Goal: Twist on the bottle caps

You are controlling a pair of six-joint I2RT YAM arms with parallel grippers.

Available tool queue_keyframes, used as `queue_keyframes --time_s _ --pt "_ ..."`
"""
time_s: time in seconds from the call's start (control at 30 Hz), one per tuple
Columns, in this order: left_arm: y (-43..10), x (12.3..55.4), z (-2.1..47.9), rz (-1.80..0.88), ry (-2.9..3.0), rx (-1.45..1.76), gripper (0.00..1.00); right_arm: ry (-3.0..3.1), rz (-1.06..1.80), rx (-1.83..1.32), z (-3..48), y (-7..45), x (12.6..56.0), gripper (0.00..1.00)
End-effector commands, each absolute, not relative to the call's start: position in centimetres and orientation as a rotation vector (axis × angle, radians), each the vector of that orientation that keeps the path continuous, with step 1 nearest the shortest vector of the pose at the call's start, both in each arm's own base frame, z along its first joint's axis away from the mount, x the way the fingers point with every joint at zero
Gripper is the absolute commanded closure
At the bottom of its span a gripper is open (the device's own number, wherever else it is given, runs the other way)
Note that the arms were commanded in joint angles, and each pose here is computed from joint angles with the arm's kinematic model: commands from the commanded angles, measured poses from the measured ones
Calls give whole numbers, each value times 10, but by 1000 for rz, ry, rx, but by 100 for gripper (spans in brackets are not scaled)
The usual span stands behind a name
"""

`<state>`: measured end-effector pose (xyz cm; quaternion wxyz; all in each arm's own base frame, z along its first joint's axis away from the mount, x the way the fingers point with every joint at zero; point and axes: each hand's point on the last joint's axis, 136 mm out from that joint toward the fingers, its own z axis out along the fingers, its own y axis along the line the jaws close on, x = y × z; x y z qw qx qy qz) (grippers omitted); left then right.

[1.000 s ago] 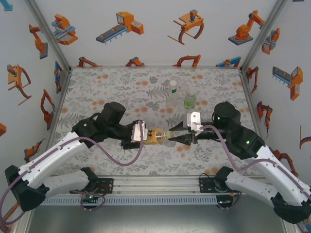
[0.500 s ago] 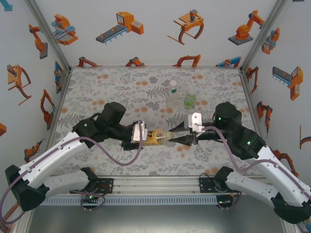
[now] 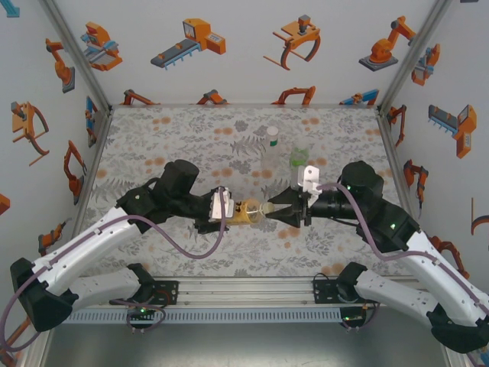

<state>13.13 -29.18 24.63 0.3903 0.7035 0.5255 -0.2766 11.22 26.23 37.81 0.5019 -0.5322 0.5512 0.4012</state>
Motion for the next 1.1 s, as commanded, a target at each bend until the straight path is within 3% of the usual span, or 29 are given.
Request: queue_keyframes --time_s 0.0,0.6,1.07 --pt "-307 141 268 -702 1259 1702 100 1466 1032 -1143 377 266 125 100" --pt "-323 176 269 -609 1348 1577 100 1985 1113 -199 349 235 197 100" --pt "-342 210 272 -470 1460 1460 100 2147 1023 161 317 222 223 100"
